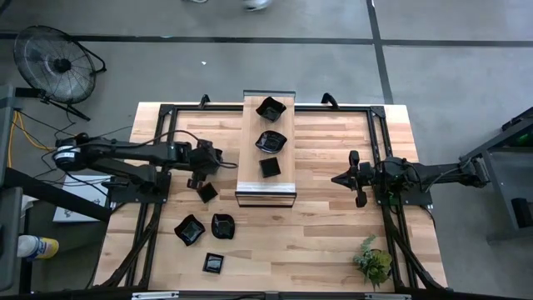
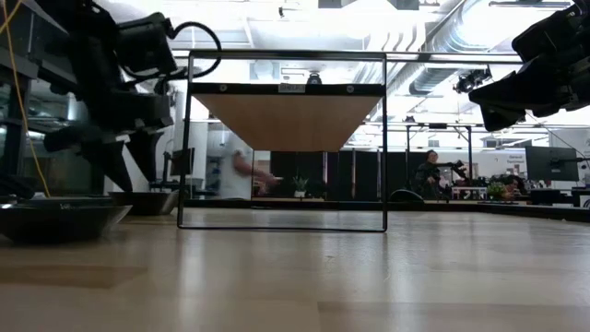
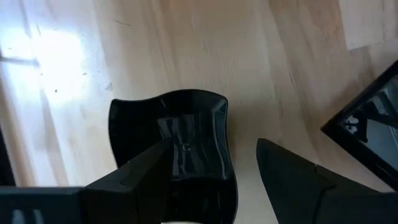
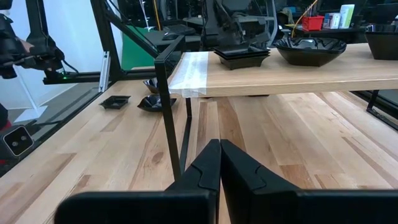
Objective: Pick & Place Mini shaped plates
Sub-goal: Stack the distorted square plate on top of the stacked distorted square plates on the shelf
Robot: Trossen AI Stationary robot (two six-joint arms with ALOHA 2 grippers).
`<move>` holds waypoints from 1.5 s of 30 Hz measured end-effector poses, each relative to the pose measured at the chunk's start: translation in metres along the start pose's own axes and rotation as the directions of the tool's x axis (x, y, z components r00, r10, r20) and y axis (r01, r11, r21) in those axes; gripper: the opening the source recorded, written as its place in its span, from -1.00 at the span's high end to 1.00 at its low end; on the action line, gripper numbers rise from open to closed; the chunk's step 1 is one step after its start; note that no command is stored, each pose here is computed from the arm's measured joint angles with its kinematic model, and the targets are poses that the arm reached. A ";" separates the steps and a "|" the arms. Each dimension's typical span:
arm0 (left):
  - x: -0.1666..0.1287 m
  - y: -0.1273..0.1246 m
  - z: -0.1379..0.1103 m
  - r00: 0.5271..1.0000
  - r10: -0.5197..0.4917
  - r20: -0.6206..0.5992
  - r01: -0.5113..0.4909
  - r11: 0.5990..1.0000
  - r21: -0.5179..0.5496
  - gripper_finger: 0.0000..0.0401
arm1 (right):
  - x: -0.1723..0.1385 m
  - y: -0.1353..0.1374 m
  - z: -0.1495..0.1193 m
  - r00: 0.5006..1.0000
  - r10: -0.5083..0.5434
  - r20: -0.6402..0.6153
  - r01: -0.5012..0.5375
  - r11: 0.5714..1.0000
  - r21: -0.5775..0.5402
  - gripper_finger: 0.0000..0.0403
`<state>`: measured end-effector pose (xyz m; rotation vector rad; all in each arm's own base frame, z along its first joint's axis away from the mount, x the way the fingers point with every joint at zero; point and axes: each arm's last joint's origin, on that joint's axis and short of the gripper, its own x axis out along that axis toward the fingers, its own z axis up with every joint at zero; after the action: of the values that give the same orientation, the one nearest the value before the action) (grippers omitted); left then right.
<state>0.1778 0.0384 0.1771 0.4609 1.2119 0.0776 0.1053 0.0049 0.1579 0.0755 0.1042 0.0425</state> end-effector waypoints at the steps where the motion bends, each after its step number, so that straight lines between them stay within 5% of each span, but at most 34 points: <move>1: 0.002 0.000 0.000 1.000 -0.001 -0.002 0.001 1.000 0.001 -0.12 | 0.000 0.000 0.000 1.000 0.000 0.000 0.000 1.000 0.000 0.99; 12: 0.019 -0.004 0.001 0.997 -0.033 -0.074 0.034 0.999 0.012 -0.12 | 0.000 0.000 0.000 1.000 0.000 0.000 0.000 1.000 0.000 0.96; 22: 0.026 0.004 -0.003 0.993 -0.047 -0.105 0.037 0.994 -0.103 -0.11 | 0.000 0.000 0.000 1.000 0.000 0.000 0.000 1.000 0.000 0.96; 45: 0.025 0.003 -0.002 0.993 -0.077 -0.092 0.065 0.989 -0.132 0.73 | 0.000 0.000 0.000 1.000 0.000 0.000 0.000 1.000 0.000 0.96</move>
<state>0.1859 0.0494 0.1561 0.3030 1.3093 0.1177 0.1053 0.0049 0.1579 0.0755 0.1041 0.0425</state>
